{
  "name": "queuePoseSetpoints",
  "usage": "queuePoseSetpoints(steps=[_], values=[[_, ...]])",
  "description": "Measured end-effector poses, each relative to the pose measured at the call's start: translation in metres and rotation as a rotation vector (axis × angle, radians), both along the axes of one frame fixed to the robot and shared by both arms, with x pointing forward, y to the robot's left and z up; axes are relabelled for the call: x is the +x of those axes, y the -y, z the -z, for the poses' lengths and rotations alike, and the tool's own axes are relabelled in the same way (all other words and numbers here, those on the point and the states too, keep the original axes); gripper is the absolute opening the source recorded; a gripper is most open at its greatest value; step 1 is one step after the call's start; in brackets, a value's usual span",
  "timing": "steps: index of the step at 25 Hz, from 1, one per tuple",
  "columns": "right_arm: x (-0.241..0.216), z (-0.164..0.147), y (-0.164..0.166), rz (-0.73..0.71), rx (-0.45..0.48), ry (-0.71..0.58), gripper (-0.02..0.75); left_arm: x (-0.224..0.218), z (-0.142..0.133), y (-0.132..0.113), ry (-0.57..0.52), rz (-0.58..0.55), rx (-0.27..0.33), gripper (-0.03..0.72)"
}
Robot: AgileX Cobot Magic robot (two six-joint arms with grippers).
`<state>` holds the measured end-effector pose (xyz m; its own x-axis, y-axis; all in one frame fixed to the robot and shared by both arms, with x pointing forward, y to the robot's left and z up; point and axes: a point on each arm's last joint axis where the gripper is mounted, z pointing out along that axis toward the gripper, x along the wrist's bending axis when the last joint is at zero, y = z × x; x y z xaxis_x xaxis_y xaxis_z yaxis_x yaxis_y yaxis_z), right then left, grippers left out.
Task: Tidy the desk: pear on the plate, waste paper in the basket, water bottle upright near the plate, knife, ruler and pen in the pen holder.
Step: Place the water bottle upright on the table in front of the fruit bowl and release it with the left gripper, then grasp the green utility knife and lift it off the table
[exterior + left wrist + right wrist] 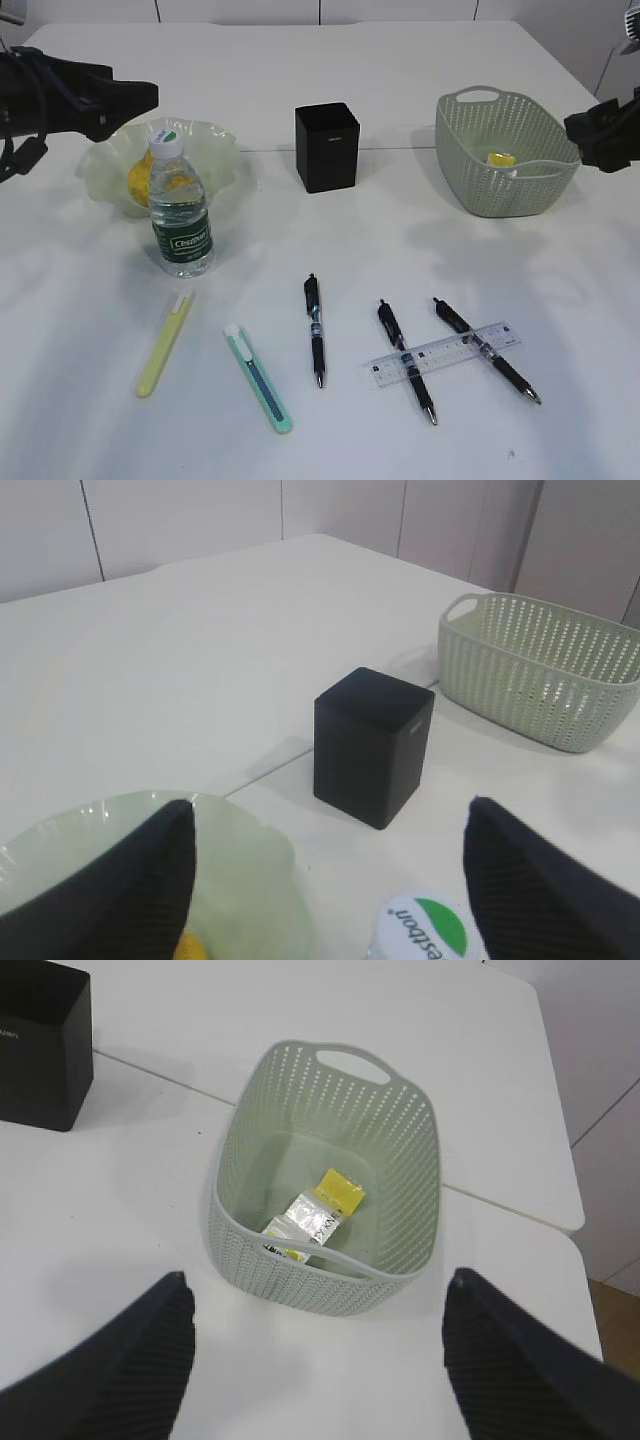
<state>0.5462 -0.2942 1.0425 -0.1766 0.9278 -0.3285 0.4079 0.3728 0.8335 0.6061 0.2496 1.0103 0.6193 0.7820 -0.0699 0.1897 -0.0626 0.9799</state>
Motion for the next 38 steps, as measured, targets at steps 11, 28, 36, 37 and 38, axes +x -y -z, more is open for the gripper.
queuePoseSetpoints(steps=[11,28,36,37,38], values=[[-0.022,-0.019,-0.008,-0.019,0.011,-0.044,0.571,-0.01,-0.031,-0.01,0.01,-0.128,0.054,0.591],[-0.039,-0.024,-0.032,-0.111,0.003,-0.111,0.571,-0.021,-0.051,-0.03,-0.069,-0.37,0.085,0.591],[-0.047,-0.018,-0.05,-0.181,-0.011,-0.194,0.571,-0.021,-0.043,-0.043,-0.187,-0.532,0.052,0.558],[-0.048,-0.018,-0.052,-0.188,-0.012,-0.199,0.571,-0.021,-0.042,-0.045,-0.202,-0.557,0.051,0.557],[-0.048,-0.017,-0.054,-0.196,-0.014,-0.204,0.571,-0.021,-0.041,-0.047,-0.216,-0.582,0.05,0.556]])
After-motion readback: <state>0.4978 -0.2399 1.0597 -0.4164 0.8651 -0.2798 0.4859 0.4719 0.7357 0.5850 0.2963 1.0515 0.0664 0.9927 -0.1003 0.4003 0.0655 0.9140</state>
